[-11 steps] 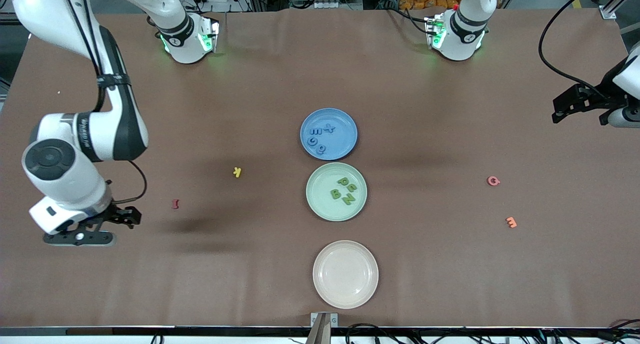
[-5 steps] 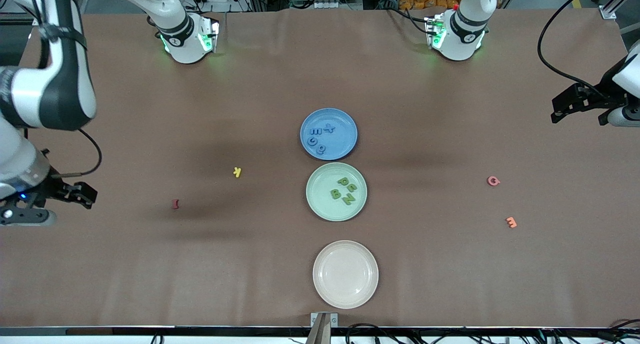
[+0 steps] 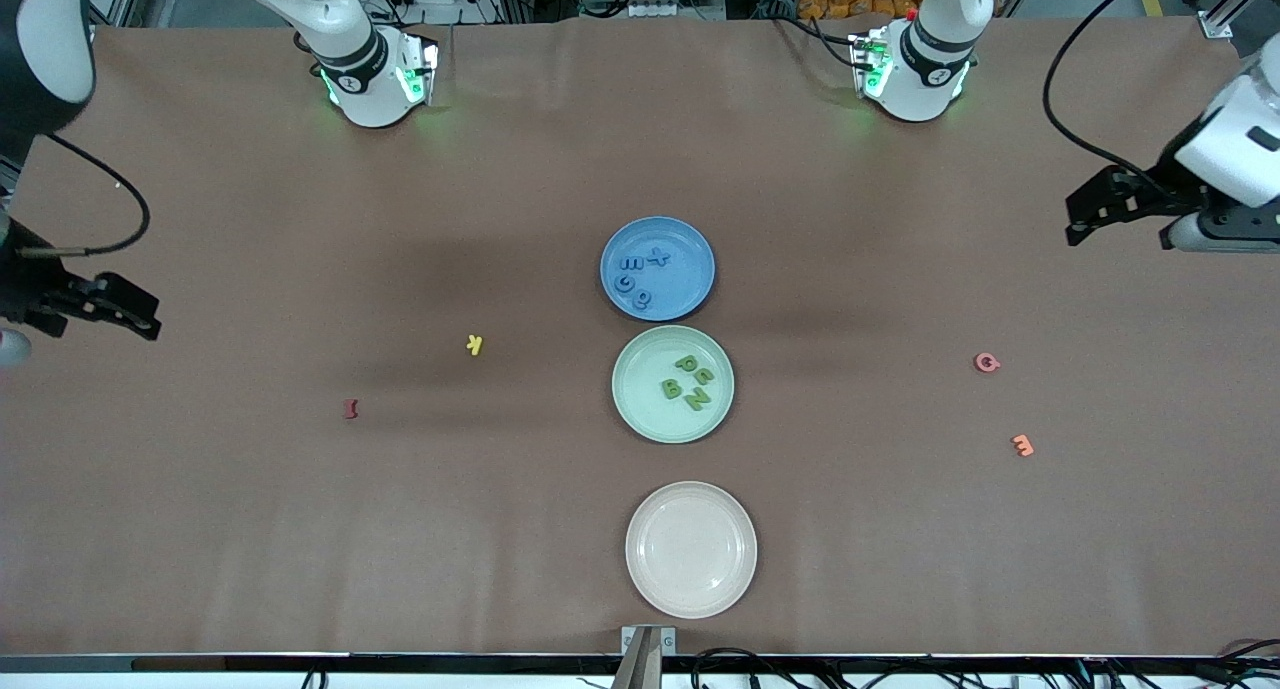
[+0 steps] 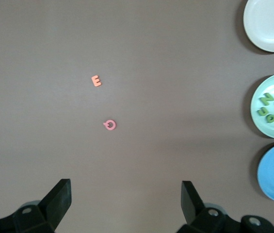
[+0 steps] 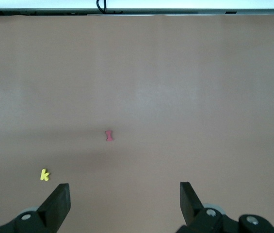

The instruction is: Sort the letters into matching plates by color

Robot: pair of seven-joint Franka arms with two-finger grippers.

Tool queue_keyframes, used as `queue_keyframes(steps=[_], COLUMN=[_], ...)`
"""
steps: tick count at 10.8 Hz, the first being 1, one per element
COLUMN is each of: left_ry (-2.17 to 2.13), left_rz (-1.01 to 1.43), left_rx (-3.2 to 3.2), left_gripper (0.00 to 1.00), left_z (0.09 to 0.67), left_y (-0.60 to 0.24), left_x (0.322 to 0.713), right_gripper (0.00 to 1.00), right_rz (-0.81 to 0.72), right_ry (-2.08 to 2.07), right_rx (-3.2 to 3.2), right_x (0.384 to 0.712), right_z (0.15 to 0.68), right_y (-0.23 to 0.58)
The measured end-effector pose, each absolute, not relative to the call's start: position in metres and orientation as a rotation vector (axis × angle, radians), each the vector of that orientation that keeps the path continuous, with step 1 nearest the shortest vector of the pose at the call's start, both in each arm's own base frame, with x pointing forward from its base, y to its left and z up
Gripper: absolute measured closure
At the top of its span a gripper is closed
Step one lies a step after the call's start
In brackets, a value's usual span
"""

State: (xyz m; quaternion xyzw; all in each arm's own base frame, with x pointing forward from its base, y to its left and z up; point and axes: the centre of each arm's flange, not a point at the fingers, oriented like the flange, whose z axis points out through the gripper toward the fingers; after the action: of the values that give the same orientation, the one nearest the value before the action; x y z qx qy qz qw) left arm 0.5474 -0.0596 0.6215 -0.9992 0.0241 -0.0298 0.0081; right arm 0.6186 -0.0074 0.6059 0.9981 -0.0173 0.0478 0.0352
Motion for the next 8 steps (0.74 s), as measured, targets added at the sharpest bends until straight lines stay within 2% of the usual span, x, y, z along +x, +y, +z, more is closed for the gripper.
queue_keyframes(steps=[3, 8], left_ry=[0.065, -0.038], left_rz=[-0.094, -0.087], left_rx=[-3.124, -3.123], left_gripper=[0.00, 0.00], left_z=[0.621, 0.622], left_y=[-0.073, -0.038], left_x=[0.546, 0.548], right_gripper=[0.00, 0.00], right_rz=[0.176, 0.164], right_ry=[-0.181, -0.198], right_rx=[3.083, 3.124], right_x=[0.601, 0.582], right_z=[0.633, 0.653], right_y=[-0.003, 0.008])
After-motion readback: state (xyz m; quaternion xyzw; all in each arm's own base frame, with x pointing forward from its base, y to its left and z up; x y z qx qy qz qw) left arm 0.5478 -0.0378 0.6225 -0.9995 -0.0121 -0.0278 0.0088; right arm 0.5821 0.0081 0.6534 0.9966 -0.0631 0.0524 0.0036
